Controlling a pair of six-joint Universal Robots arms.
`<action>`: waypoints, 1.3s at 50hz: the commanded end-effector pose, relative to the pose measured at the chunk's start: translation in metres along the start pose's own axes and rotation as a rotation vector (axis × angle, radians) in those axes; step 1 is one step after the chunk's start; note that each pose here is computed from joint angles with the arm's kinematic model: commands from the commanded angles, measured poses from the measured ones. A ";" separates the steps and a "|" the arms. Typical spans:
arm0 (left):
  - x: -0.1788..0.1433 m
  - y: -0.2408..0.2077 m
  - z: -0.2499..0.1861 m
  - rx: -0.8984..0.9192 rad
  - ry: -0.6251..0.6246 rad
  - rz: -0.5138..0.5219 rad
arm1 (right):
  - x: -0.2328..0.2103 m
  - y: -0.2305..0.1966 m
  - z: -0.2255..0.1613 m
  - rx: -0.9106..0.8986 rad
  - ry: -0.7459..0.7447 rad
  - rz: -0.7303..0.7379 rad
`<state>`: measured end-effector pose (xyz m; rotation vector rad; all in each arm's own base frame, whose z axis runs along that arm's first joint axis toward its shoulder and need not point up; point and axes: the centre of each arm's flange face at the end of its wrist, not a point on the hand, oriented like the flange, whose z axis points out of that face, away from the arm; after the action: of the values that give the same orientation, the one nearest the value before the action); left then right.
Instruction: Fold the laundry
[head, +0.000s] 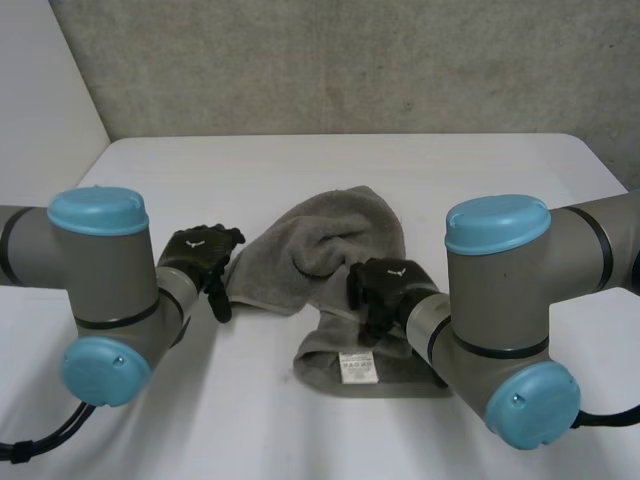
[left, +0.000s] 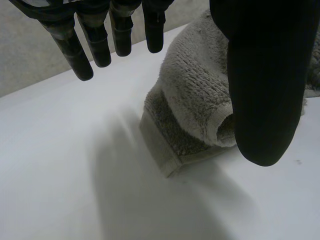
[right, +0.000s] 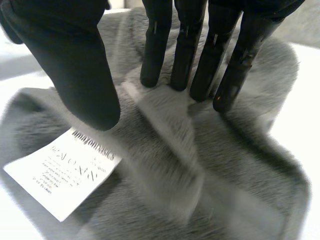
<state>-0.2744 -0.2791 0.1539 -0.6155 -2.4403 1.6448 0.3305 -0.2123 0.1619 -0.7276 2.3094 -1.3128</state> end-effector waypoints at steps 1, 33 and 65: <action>0.013 0.000 0.015 0.084 0.051 0.003 | 0.012 -0.011 -0.002 0.083 0.100 -0.137; 0.024 0.005 0.044 0.111 0.080 0.012 | 0.021 0.013 0.011 -0.022 -0.031 0.192; -0.002 -0.168 -0.100 0.576 0.131 0.008 | 0.077 -0.099 -0.028 0.321 0.145 -0.204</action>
<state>-0.2897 -0.2755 0.2970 -0.5760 -1.9131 2.0415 0.2863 -0.2844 0.2190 -0.6203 2.1780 -1.6178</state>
